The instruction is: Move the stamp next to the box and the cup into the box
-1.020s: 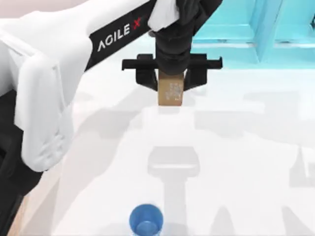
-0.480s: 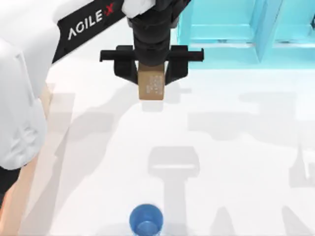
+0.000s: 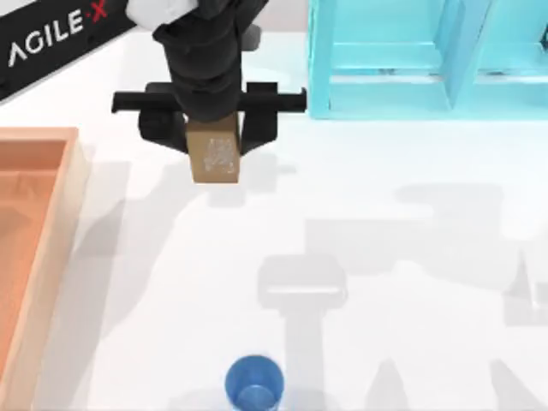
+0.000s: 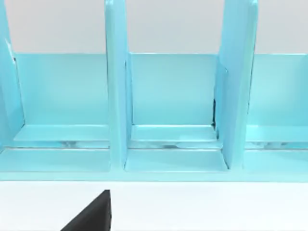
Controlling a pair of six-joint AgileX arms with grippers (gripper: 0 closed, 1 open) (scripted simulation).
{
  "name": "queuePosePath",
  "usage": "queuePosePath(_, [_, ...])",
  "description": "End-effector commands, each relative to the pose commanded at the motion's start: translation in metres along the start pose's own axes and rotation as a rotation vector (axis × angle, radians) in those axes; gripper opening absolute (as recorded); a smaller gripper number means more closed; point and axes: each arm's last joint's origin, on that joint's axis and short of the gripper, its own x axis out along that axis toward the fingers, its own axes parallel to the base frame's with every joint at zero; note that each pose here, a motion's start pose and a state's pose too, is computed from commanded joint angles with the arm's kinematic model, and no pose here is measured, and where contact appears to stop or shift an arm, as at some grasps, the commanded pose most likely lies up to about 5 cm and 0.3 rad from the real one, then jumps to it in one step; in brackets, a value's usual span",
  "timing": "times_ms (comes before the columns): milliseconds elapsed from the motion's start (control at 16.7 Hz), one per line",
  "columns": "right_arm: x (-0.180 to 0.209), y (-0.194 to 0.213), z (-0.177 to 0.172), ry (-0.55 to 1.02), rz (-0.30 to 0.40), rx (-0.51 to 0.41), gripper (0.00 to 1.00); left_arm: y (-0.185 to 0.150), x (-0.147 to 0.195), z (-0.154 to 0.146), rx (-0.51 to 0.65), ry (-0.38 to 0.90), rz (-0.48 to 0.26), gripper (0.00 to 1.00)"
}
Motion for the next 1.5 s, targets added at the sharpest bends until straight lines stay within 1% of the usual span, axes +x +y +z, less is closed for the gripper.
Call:
queuePosePath(300, [0.0, 0.0, 0.0, 0.0, 0.0, 0.0, 1.0, 0.033, -0.008, -0.025, -0.004, 0.008, 0.008, 0.0])
queuePosePath(600, [0.0, 0.0, 0.0, 0.0, 0.0, 0.0, 1.0, 0.071, -0.017, -0.072, 0.002, 0.015, 0.008, 0.0])
queuePosePath(780, [0.0, 0.0, 0.0, 0.0, 0.0, 0.0, 1.0, 0.087, -0.018, -0.091, 0.004, 0.009, 0.005, 0.0])
queuePosePath(900, [0.0, 0.0, 0.0, 0.0, 0.0, 0.0, 1.0, 0.093, -0.017, -0.095, 0.002, 0.005, 0.001, 0.0])
queuePosePath(1200, [0.0, 0.0, 0.0, 0.0, 0.0, 0.0, 1.0, 0.091, -0.015, -0.095, 0.008, 0.011, 0.005, 0.0])
queuePosePath(1380, [0.0, 0.0, 0.0, 0.0, 0.0, 0.0, 1.0, 0.092, 0.005, -0.097, 0.007, 0.023, 0.009, 0.0])
queuePosePath(1500, [0.0, 0.0, 0.0, 0.0, 0.0, 0.0, 1.0, 0.092, 0.018, -0.095, 0.003, -0.005, -0.002, 0.0])
